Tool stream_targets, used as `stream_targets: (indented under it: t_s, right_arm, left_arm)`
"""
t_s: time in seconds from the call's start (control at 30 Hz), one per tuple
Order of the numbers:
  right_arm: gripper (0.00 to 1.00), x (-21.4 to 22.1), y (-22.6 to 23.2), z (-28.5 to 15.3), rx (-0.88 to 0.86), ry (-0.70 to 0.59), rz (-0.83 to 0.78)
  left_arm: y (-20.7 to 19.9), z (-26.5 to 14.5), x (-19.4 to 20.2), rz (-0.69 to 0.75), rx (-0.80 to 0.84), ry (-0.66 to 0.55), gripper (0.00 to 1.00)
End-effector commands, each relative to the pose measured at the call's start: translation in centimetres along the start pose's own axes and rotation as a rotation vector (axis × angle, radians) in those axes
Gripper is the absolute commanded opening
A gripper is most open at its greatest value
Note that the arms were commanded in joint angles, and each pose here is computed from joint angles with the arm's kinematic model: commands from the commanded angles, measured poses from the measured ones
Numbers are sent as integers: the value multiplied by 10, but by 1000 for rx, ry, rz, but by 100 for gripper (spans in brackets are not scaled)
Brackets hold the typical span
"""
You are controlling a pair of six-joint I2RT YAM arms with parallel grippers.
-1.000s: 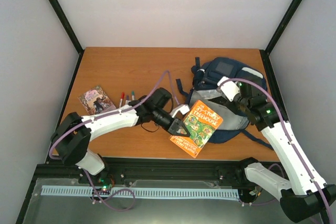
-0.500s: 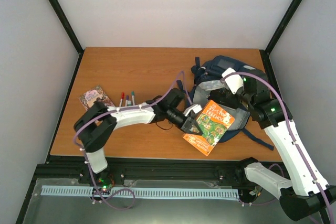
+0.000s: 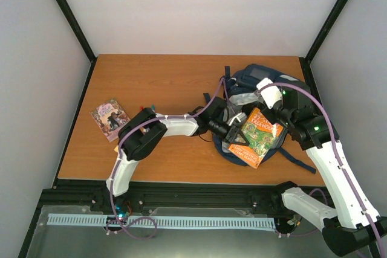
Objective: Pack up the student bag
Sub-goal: Place the book in the student bag.
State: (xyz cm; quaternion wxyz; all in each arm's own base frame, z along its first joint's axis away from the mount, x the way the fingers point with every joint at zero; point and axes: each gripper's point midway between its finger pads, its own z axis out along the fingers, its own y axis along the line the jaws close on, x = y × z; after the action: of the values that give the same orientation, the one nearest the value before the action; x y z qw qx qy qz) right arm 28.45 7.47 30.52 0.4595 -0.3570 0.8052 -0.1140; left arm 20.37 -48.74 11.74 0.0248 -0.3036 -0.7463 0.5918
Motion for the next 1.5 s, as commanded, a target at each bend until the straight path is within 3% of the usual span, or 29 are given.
stream_targets:
  t_s: [0.0,0.63,0.67,0.83,1.0,1.27,1.47]
  right_arm:
    - [3,-54,-29,-39,82,-246,64]
    - [3,-51,-9,-47,15,-311,50]
    - [3,-50,-7,-47,9,-313,46]
    - [3,-44,-4,-47,14,-312,34]
    - [3,-36,-3,-42,34,-297,38]
    - [3,-24,1,-29,48,-277,54]
    - [3,-18,3,-23,55,-271,72]
  left_arm:
    - [-21,-3,-43,100,82,-78,1]
    - [94,-16,-86,-56,-91,-135,2]
    - [94,-16,-88,-59,-96,-136,4]
    - [92,-23,-89,-58,-156,-151,40]
    - [89,-36,-80,-77,-235,-175,59]
    - [78,-64,-73,-93,-354,-311,70]
    - [76,-78,-58,-100,-453,-409,72]
